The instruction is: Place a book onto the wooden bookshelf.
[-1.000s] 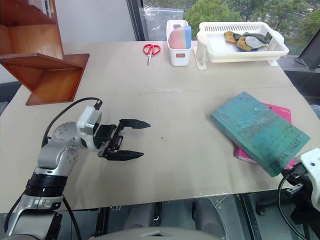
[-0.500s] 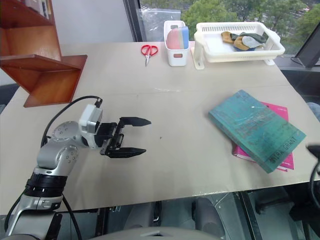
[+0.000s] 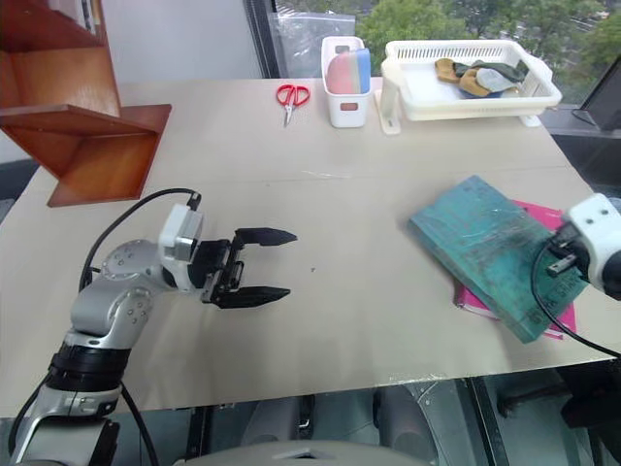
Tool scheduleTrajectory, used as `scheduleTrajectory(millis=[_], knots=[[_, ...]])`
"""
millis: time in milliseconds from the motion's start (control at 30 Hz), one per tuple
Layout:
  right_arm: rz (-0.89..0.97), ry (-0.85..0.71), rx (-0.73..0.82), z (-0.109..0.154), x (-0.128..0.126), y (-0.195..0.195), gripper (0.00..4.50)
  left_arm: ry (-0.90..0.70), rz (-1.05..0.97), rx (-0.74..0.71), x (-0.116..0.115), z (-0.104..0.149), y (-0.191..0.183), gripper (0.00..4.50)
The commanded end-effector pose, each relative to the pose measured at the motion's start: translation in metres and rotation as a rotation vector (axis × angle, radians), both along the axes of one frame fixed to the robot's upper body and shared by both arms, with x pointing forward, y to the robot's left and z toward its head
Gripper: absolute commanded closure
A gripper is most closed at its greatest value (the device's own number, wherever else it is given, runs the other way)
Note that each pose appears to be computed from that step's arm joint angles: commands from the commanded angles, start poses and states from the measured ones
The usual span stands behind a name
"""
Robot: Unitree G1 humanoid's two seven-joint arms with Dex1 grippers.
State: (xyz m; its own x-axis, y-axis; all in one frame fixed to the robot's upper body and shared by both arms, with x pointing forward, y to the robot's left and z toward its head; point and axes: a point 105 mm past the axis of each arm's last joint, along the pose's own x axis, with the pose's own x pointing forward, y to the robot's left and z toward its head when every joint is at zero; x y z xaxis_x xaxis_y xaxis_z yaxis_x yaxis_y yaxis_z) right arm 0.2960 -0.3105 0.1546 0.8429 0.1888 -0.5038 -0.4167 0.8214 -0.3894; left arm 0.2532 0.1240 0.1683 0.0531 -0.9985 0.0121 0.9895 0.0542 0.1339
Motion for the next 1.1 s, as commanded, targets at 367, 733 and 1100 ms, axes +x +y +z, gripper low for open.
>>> scheduleTrajectory(millis=[367, 733, 1100], knots=[[-0.247, 0.054, -0.043, -0.030, 0.028, -0.049, 4.45, -0.043, 0.028, -0.014, -0.012, 0.008, -0.001, 0.00], [-0.227, -0.144, 0.045, 0.013, 0.005, -0.028, 4.45, -0.050, 0.027, -0.020, -0.009, 0.011, -0.005, 0.00], [-0.497, -0.134, -0.104, 0.027, -0.014, -0.112, 4.45, -0.049, 0.016, -0.017, -0.007, 0.009, -0.004, 0.00]])
